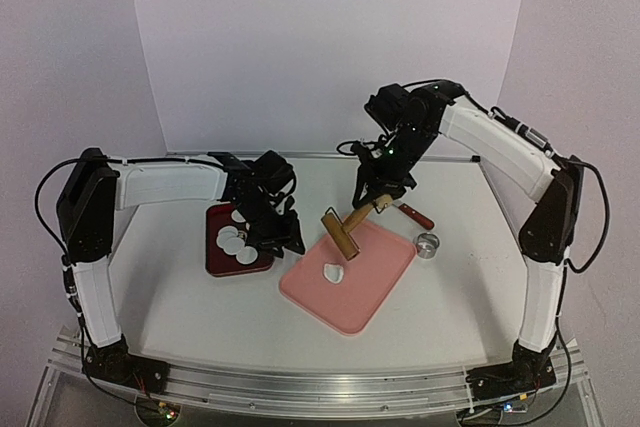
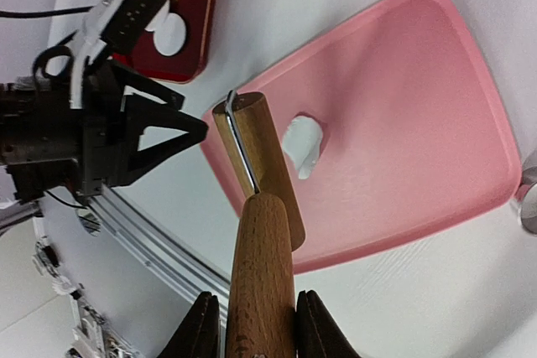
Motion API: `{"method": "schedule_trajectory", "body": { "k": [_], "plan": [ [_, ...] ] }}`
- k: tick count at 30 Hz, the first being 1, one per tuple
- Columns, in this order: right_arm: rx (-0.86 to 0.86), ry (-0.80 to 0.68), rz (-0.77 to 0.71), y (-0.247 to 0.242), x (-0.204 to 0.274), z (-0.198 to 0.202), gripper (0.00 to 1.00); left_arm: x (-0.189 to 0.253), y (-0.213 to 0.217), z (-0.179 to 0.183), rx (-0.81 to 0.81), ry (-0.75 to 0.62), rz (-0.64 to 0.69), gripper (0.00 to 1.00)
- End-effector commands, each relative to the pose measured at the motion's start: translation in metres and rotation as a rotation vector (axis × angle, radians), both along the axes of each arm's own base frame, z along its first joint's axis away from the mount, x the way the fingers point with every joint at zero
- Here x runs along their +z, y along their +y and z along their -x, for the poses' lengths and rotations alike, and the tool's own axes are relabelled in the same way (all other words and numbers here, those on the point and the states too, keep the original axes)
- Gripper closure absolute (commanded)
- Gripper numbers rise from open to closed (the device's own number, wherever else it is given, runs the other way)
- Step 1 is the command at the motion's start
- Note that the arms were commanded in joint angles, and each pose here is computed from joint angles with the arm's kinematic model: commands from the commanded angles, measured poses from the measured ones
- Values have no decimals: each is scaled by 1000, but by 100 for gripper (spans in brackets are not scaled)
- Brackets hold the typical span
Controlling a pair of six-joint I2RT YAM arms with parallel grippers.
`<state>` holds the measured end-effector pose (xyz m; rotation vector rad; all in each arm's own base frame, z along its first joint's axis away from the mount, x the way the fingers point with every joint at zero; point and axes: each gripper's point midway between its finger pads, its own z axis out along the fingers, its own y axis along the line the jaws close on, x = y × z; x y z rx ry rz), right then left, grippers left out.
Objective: Roll out the dumpling wrappers from the dough
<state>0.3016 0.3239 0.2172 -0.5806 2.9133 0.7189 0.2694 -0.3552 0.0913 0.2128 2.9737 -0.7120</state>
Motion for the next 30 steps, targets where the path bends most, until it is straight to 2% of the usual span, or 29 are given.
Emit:
{"method": "schedule_trajectory", "body": {
  "k": [1,5,17,24,30],
  "plan": [
    [123,-83,120,-17,-9,-8,100,-11,11,6,-17,27,-77,54],
    [168,-90,145,-13,-22,-13,100,-16,12,11,-23,36,-62,50],
    [249,-47,169,9,-52,-7,100,-52,21,20,-16,103,-104,51],
    [273,-23,211,13,-69,-1,100,-62,19,13,-14,93,-110,55],
    [288,-10,266,8,-84,0,100,-69,15,9,-20,97,-117,65]
  ]
}}
